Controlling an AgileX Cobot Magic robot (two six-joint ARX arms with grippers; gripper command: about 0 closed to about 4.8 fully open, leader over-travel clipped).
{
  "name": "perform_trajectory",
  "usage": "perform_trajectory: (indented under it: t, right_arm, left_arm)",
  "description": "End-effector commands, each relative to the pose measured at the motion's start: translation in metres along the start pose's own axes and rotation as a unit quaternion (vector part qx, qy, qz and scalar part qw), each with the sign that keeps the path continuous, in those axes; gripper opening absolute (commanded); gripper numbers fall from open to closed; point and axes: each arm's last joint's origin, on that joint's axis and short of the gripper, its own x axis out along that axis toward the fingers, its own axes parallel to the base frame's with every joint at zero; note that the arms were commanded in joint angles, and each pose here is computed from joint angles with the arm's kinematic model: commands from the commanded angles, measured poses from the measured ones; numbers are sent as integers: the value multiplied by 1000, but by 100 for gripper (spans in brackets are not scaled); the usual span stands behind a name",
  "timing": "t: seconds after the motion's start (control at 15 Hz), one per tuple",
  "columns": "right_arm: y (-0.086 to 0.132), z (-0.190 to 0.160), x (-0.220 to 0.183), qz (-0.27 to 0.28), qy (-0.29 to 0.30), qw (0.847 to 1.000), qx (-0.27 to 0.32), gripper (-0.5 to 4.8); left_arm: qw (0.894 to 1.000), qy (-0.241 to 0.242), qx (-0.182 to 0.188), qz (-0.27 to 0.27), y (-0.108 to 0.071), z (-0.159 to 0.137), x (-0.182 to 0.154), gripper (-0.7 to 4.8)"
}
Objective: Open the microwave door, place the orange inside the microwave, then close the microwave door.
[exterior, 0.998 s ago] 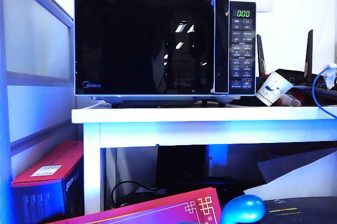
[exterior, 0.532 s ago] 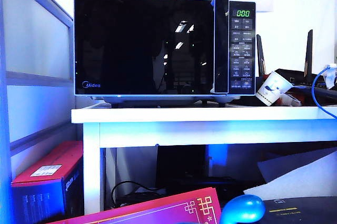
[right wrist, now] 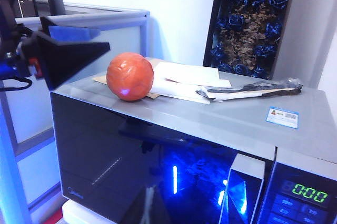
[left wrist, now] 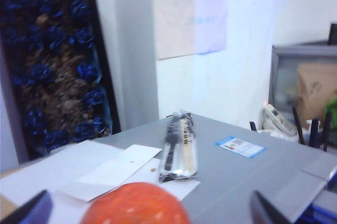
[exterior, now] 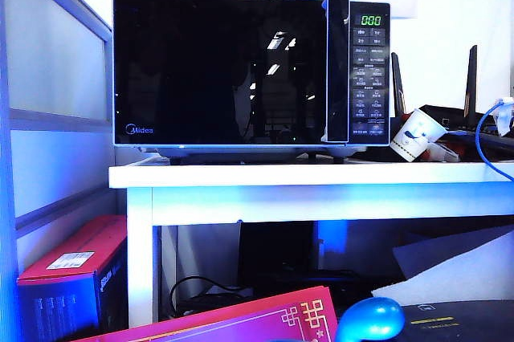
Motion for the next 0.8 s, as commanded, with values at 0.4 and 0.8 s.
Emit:
perform_trajectory:
  t: [0.4,0.8]
  right_arm:
    - [1,4,-1,12,-12,1000,-5,-5]
    - [2,4,-1,23,-12,1000,-4,-5]
  left_arm:
    - [1000,-1,10,25,0,-23,15,479]
    - [999,-6,12,29,2,-38,23,479]
